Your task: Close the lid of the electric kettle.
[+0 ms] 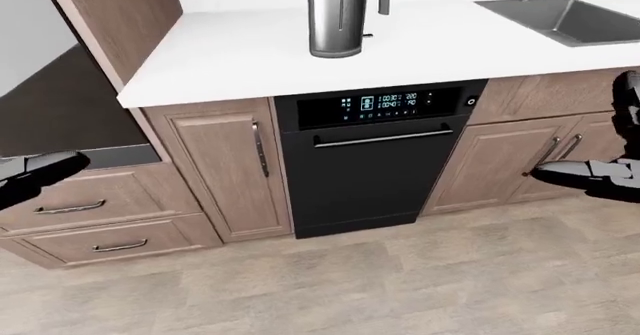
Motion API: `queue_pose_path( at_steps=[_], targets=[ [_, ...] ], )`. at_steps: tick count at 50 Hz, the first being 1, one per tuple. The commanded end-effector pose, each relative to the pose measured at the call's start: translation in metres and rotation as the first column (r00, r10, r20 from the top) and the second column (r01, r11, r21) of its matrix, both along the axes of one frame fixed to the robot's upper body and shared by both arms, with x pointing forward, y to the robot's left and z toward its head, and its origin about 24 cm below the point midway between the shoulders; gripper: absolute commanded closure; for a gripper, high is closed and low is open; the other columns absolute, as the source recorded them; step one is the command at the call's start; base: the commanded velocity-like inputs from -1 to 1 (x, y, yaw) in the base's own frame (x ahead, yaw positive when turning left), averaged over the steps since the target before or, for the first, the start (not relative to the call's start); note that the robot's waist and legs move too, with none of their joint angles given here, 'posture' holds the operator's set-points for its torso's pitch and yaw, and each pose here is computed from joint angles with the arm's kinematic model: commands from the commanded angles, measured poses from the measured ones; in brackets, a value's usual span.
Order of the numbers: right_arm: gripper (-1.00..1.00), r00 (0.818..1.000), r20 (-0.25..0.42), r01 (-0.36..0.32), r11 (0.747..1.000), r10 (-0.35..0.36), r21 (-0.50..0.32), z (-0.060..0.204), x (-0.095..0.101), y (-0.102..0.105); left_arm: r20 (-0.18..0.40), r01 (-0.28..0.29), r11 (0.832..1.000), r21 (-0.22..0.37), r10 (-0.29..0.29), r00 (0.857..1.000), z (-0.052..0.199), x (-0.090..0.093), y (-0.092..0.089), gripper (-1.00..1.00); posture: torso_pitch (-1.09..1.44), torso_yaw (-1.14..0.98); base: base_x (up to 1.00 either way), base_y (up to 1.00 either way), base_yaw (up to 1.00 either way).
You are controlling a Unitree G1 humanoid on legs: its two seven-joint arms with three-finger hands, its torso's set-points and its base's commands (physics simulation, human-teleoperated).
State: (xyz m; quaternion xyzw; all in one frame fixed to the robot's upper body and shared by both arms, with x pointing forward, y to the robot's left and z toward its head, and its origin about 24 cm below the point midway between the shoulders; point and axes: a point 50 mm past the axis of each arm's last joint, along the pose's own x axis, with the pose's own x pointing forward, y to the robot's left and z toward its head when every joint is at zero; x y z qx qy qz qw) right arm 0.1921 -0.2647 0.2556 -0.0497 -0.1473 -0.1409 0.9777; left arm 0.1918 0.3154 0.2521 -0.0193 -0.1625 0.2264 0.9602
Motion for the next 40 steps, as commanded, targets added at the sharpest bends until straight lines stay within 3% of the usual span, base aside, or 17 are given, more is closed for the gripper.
queue_pose_path(
  at_steps=[1, 40],
  targets=[
    [-1.00, 0.997, 0.080, 0.024, 0.999, -0.021, -0.039, 0.0144, -0.0072, -0.0005, 0.076, -0.004, 0.998, 0.057, -0.001, 0.997, 0.0162, -0.0061, -0.0043, -1.00, 0.00, 0.00, 0.44, 0.00, 0.00],
    [-1.00, 0.996, 0.083, 0.028, 0.999, -0.025, -0.033, 0.0142, -0.0066, -0.0011, 0.078, -0.005, 0.998, 0.056, 0.000, 0.997, 0.0139, -0.0036, -0.0033, -1.00, 0.00, 0.00, 0.42, 0.00, 0.00]
  ],
)
